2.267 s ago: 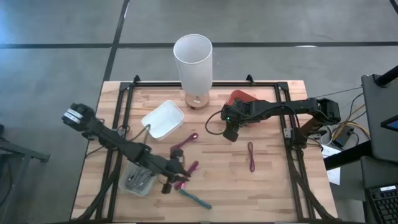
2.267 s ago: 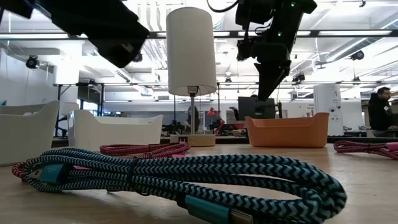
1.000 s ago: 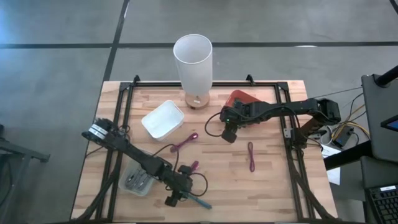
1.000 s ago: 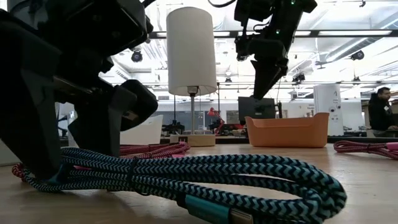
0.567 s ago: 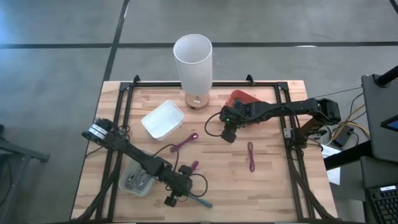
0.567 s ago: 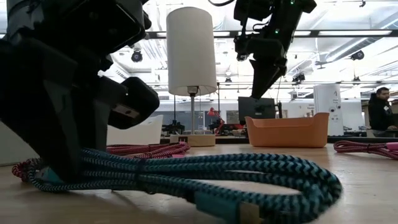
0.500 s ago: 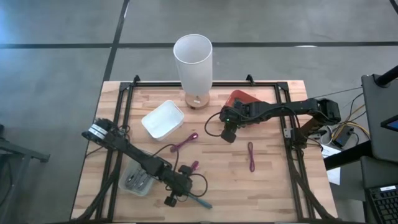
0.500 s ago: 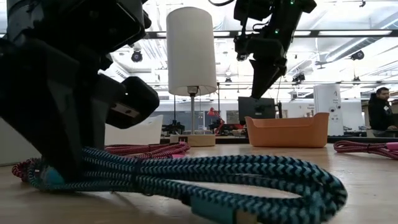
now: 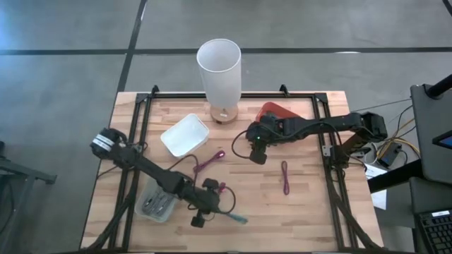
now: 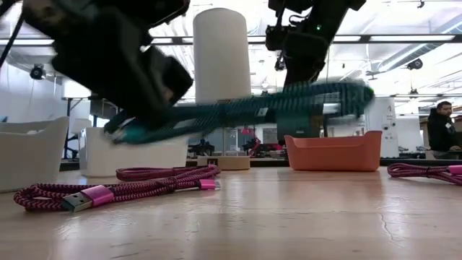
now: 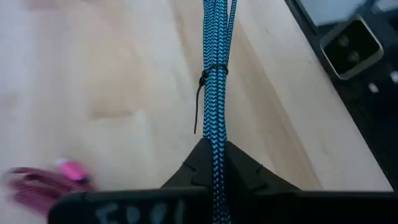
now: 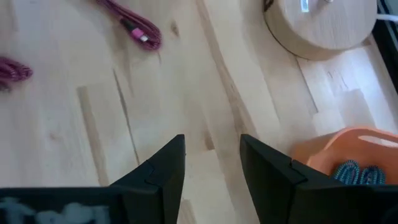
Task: Pick & Place USB Port
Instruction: Put the blue and black charger cable into the orange bin
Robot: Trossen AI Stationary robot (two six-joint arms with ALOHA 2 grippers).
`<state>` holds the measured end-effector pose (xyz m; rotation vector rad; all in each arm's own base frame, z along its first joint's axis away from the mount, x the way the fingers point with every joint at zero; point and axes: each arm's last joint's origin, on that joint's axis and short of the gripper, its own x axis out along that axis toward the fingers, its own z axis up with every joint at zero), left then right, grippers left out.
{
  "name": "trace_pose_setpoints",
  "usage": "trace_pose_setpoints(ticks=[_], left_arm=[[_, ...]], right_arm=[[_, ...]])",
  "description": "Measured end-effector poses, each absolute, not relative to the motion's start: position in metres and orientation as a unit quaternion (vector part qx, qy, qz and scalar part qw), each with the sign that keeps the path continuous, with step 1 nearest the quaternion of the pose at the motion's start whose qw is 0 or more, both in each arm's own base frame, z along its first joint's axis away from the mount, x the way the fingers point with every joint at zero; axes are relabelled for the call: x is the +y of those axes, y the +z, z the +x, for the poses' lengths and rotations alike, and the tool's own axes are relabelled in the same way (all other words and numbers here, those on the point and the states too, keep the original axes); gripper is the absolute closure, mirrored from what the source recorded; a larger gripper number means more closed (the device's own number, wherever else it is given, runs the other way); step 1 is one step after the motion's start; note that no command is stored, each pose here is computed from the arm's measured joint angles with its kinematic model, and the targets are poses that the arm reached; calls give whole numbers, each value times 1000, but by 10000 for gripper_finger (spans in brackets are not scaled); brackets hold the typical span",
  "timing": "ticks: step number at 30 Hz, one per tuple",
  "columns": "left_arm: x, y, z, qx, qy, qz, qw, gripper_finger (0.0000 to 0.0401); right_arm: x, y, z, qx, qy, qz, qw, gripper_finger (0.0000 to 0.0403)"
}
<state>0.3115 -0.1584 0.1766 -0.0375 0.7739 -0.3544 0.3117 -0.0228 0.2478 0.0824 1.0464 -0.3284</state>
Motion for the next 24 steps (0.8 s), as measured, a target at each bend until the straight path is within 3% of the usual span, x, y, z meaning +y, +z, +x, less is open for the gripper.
trace_pose_setpoints(ticks=[11, 16, 24], left_arm=[[-105, 180, 315, 429, -78, -5, 900, 385], [-80, 184, 324, 412, -4, 25, 911, 385], [-44, 204, 343, 384, 24, 62, 921, 385]], right_arm=[[-7, 260, 317, 489, -74, 47, 868, 227], [0, 256, 316, 494, -67, 46, 865, 230], [6, 252, 315, 499, -60, 42, 864, 227]])
